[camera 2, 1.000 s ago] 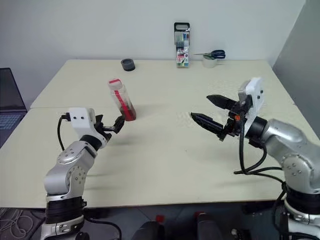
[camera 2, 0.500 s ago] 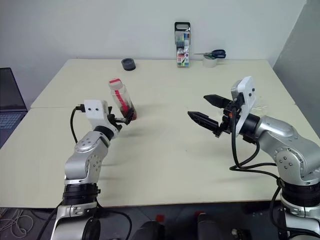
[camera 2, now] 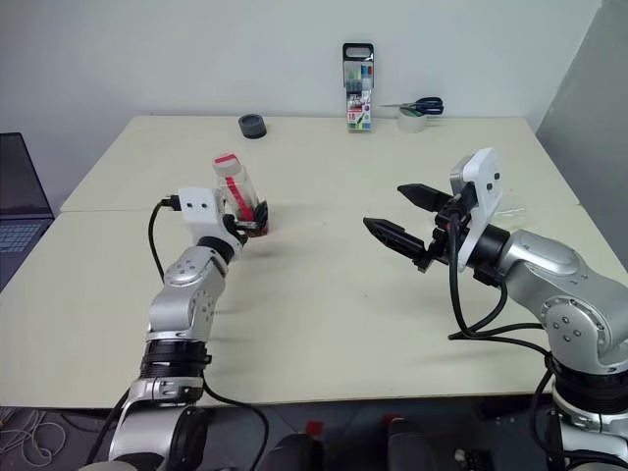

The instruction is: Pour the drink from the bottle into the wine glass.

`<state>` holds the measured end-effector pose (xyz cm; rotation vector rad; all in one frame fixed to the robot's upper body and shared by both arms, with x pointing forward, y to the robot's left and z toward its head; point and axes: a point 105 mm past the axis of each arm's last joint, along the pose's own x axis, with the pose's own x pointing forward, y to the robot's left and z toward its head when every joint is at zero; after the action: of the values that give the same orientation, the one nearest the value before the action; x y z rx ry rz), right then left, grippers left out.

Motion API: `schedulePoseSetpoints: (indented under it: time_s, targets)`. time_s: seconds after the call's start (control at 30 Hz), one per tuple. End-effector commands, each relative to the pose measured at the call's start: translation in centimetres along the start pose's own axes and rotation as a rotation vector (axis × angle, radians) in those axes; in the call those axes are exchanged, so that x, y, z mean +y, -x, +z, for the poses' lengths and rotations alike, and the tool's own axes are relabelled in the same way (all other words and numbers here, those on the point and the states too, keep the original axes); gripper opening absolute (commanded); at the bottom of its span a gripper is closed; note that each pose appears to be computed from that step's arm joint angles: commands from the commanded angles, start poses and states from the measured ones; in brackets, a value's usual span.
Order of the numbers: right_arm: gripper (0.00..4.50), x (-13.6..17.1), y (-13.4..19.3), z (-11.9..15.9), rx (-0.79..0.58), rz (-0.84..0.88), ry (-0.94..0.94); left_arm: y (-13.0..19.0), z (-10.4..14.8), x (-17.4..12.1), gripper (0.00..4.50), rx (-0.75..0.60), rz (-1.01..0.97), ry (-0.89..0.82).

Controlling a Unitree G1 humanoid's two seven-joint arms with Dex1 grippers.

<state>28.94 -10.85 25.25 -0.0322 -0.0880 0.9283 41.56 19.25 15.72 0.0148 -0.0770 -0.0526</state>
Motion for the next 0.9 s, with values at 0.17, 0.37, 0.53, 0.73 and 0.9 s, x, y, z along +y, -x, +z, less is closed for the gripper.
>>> schedulePoseSetpoints:
  time_s: [0.17,0.37,0.53,0.73,0.9]
  targets:
    - [4.5,0.5,0.6,0.7,-0.03,-0.013,0.028,-0.7,1.7,1.1,4.45,-0.063,0.036,-0.062]
    - [4.5,0.5,0.8,0.6,-0.024,-0.013,0.027,-1.2,2.1,1.6,4.45,-0.073,0.041,-0.077]
    - [4.5,0.4,0.8,0.6,-0.031,-0.016,0.024,-2.3,2.5,1.1,4.45,-0.088,0.027,-0.082]
    - [4.5,0.3,1.0,0.6,-0.032,-0.022,0.025,-3.4,2.5,1.7,4.45,-0.086,0.078,-0.077]
    - [4.5,0.3,1.2,0.5,-0.034,-0.029,0.026,-3.7,2.5,1.8,4.45,-0.088,0.089,-0.076]
